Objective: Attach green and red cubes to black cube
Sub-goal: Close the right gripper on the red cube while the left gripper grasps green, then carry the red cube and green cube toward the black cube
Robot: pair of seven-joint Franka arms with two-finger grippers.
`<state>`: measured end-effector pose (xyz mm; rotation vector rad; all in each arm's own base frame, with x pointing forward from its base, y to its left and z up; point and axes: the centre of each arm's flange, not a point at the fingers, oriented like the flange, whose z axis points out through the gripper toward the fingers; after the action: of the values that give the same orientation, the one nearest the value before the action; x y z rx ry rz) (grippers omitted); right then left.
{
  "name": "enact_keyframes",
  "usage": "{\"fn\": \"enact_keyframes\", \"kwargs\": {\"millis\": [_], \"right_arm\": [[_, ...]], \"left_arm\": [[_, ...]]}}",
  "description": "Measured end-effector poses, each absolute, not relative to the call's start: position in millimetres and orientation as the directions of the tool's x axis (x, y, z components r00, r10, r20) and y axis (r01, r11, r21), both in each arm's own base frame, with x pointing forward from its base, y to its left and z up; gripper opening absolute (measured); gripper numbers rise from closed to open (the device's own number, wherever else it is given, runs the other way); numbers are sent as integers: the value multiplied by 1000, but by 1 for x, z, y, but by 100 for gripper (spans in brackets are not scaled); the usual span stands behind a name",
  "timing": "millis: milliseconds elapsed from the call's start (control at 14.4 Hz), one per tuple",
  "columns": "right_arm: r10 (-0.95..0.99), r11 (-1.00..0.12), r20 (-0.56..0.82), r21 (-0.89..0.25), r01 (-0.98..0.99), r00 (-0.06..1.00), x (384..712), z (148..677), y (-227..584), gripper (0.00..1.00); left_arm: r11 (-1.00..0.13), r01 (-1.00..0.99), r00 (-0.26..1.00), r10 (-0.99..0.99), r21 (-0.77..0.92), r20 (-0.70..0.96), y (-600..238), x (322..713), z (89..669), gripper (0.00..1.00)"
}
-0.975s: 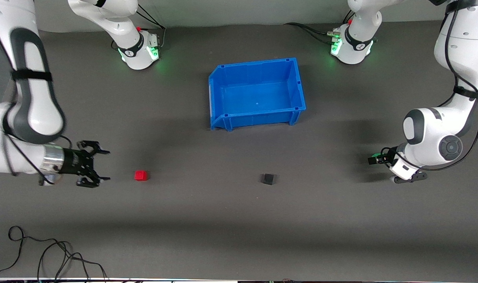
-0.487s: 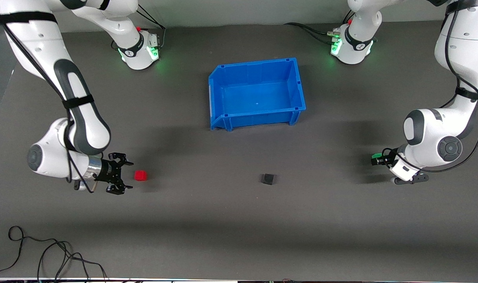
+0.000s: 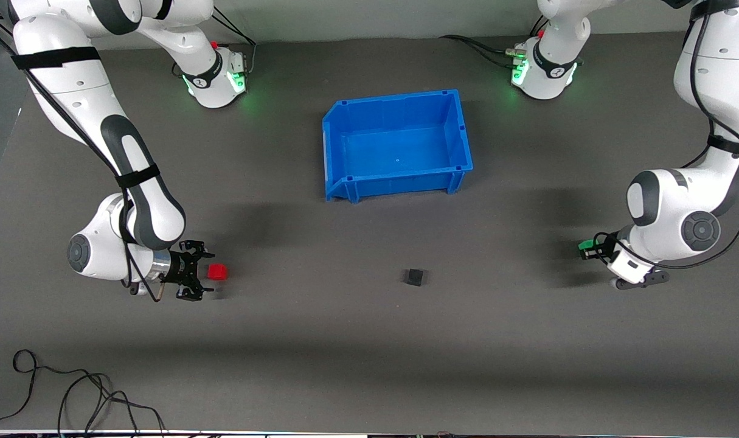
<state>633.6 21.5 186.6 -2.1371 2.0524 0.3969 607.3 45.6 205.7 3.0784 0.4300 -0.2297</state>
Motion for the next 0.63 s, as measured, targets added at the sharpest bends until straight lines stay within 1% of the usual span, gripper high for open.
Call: {"fn": "enact_keyframes", "kwargs": {"millis": [209, 278, 348, 487, 627], "right_arm": [[-955, -60, -294, 70, -996, 37, 634, 187, 22, 53], [-955, -60, -295, 69, -996, 37, 634, 187, 22, 45], [-955, -61, -295, 67, -996, 38, 634, 188, 22, 40], [-954, -64, -297, 58, -996, 44, 638, 193, 24, 40], [-948, -80, -312, 48, -996, 61, 647, 210, 36, 40]], "left_arm": [[-903, 427, 887, 429, -48, -172, 4, 631, 242, 37], [-871, 487, 857, 490, -61, -160, -12, 637, 252, 37], [-838, 541, 825, 546, -70, -149, -27, 640, 258, 37], [-766, 639, 753, 642, -76, -145, -57, 640, 260, 37], [-679, 731, 662, 730, -64, -171, -89, 641, 258, 37]]}}
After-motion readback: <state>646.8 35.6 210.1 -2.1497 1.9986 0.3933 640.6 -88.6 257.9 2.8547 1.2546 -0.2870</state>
